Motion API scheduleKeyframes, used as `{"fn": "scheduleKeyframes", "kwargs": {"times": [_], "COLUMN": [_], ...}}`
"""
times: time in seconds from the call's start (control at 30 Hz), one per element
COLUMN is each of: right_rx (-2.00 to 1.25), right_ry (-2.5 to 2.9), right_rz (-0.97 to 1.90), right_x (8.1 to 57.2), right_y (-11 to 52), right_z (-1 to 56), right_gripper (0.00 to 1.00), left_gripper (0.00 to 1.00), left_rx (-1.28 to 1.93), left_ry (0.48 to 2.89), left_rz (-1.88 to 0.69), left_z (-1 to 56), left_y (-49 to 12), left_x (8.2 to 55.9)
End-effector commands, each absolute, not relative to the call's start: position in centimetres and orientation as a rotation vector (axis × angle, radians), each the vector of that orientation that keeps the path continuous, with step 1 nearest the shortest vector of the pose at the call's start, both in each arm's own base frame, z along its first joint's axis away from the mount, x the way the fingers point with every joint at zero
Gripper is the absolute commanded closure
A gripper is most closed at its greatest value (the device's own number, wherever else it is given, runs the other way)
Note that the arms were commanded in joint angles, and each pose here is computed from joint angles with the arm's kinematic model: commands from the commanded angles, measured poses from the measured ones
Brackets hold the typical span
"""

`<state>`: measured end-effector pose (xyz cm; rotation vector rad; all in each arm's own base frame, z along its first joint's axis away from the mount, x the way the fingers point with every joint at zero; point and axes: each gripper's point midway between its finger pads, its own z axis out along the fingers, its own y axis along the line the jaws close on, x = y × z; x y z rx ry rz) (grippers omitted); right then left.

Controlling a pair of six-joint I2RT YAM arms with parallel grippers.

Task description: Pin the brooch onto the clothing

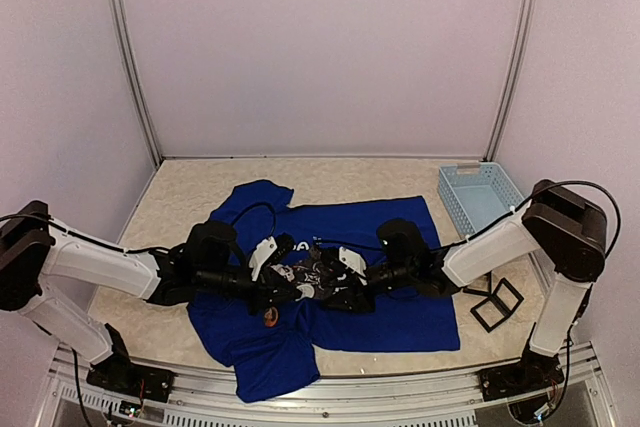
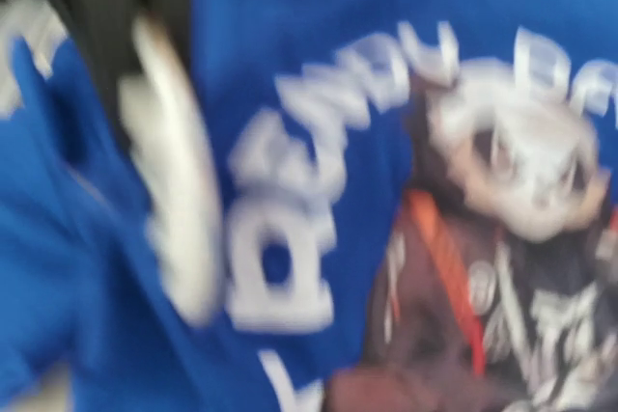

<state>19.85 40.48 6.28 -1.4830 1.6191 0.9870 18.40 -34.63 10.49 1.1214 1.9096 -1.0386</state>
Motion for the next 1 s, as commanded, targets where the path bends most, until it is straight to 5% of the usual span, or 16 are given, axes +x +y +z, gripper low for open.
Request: {"fn": "scheduleKeyframes", "kwargs": {"times": [0.0, 0.23, 0.97], "right_rx": [-1.443, -1.435, -1.465], "right_ry": [1.439, 1.372, 1.399], "right_rz": [1.06, 1.116, 1.187], "right_x": [19.5, 19.5, 19.1], "right_y": [41.2, 42.3, 44.6], "right_z": [11.6, 12.5, 10.4], "right_gripper": [0.47, 0.22, 0.39], "left_gripper": [1.0, 1.0, 1.0], "left_rx": [1.141, 1.14, 1.146], "left_ry": [1.844, 1.821, 1.807], "left_rz": [-1.041, -1.04, -1.054], "left_z": [11.7, 12.3, 12.5], "left_y": [-35.0, -35.0, -35.1], "left_x": [18.2, 18.1, 17.9]}}
